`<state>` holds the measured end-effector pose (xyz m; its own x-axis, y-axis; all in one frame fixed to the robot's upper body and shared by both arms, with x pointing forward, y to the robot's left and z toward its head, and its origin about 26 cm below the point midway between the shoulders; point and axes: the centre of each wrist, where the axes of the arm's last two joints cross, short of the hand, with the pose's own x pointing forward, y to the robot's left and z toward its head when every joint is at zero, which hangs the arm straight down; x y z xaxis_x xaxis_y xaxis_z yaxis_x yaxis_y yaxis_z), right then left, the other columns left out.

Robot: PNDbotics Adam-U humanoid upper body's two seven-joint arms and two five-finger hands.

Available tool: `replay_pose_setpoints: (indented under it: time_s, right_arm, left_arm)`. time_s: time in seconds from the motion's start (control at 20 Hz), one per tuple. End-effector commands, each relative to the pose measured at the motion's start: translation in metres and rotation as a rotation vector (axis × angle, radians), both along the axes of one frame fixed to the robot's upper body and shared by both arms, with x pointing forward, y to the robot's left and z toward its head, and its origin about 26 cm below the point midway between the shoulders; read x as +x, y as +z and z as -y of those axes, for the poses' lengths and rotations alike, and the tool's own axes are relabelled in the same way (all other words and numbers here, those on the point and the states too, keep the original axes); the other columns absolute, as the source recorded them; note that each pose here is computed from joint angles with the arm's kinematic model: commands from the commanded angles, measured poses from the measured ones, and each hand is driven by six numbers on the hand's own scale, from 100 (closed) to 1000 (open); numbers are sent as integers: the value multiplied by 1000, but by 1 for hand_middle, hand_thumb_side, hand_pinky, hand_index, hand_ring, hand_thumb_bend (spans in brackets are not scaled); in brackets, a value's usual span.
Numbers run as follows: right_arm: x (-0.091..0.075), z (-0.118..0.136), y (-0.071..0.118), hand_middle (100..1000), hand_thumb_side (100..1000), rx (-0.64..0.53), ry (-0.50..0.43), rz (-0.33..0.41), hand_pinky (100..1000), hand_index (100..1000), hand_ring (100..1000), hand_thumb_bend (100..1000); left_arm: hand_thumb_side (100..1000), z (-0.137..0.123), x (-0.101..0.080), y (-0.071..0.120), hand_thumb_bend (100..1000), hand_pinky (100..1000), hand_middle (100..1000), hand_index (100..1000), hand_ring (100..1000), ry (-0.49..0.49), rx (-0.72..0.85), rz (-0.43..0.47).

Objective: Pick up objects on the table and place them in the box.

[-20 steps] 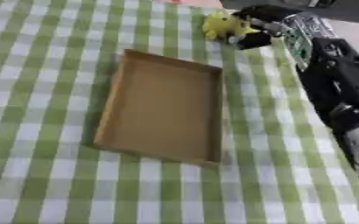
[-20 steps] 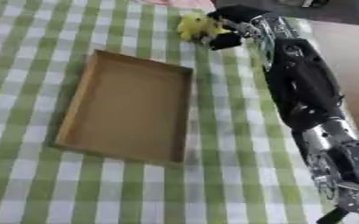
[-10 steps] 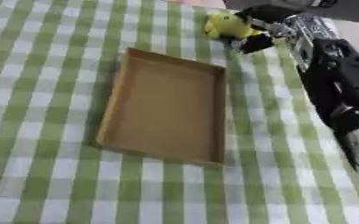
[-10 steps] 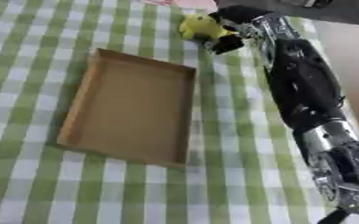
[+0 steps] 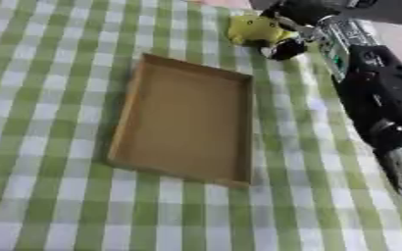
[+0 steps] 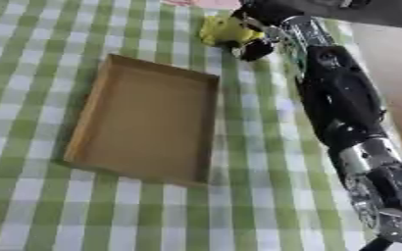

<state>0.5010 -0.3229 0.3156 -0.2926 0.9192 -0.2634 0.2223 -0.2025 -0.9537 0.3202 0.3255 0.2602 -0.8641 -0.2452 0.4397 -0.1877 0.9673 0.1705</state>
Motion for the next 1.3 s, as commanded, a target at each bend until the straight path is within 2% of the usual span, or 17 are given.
replay_pose_setpoints:
  time_s: [0.05,0.35,0.55,0.85,1.05,1.1,1.15,1.2,1.3]
  right_arm:
    - [-5,4,17,643,408,6,12,51,748,833,720,100]
    - [-7,6,24,636,315,30,20,58,748,826,715,100]
    - [-9,6,30,623,214,35,30,79,744,818,699,100]
    - [-13,5,40,614,186,62,77,103,738,817,674,100]
    - [-19,5,49,601,177,91,143,119,730,815,645,100]
    - [-21,3,51,594,244,99,170,127,724,811,632,100]
    - [-23,2,54,588,124,107,194,134,717,806,621,100]
    - [-26,-1,56,583,113,112,220,142,710,803,610,100]
    - [-31,-9,60,578,160,116,277,149,699,799,597,100]
  left_arm:
    - [768,-1,-4,10,100,344,634,634,609,5,19,27]
    - [763,1,-4,10,100,349,635,635,610,2,17,24]
    - [760,2,-5,10,100,352,636,636,610,-2,14,24]
    - [753,4,-4,9,100,356,637,637,611,-3,13,21]
    - [754,5,-4,8,100,359,638,638,612,-3,9,19]
    - [747,5,-4,8,100,360,638,638,612,-1,7,18]
    - [753,5,-4,8,100,360,638,637,612,0,5,18]
    - [753,5,-4,8,100,360,638,637,612,1,3,18]
    - [753,5,-4,8,100,362,638,637,612,3,-1,17]
